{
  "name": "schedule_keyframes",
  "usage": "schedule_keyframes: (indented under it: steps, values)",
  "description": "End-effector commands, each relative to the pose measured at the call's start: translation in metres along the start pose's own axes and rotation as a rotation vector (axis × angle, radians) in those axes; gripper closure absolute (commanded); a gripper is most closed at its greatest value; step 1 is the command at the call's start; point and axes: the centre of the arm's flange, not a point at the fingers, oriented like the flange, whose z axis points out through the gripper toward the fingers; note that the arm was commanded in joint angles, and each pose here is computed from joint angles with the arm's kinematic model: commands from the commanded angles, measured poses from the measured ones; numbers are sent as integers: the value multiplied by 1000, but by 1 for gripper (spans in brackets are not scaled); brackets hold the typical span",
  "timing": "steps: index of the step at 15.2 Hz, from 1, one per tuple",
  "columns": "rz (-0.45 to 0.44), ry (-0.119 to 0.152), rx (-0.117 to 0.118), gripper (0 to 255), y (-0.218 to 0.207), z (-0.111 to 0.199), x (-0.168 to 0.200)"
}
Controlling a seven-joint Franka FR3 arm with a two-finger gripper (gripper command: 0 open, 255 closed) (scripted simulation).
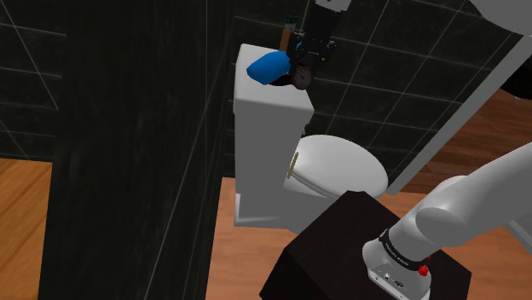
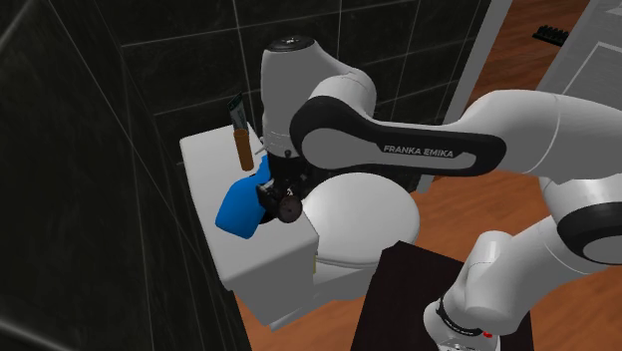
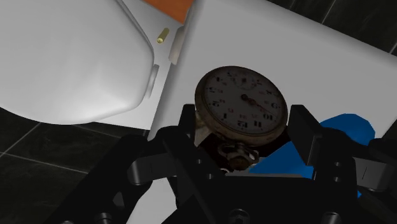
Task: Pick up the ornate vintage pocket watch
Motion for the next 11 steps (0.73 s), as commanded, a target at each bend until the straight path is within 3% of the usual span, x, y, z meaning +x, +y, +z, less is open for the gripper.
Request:
schedule_keyframes:
  steps: [1,11]
  values:
    - [0,0,0,255,-1,-10,0]
    - [0,0,0,255,-4,-53,2]
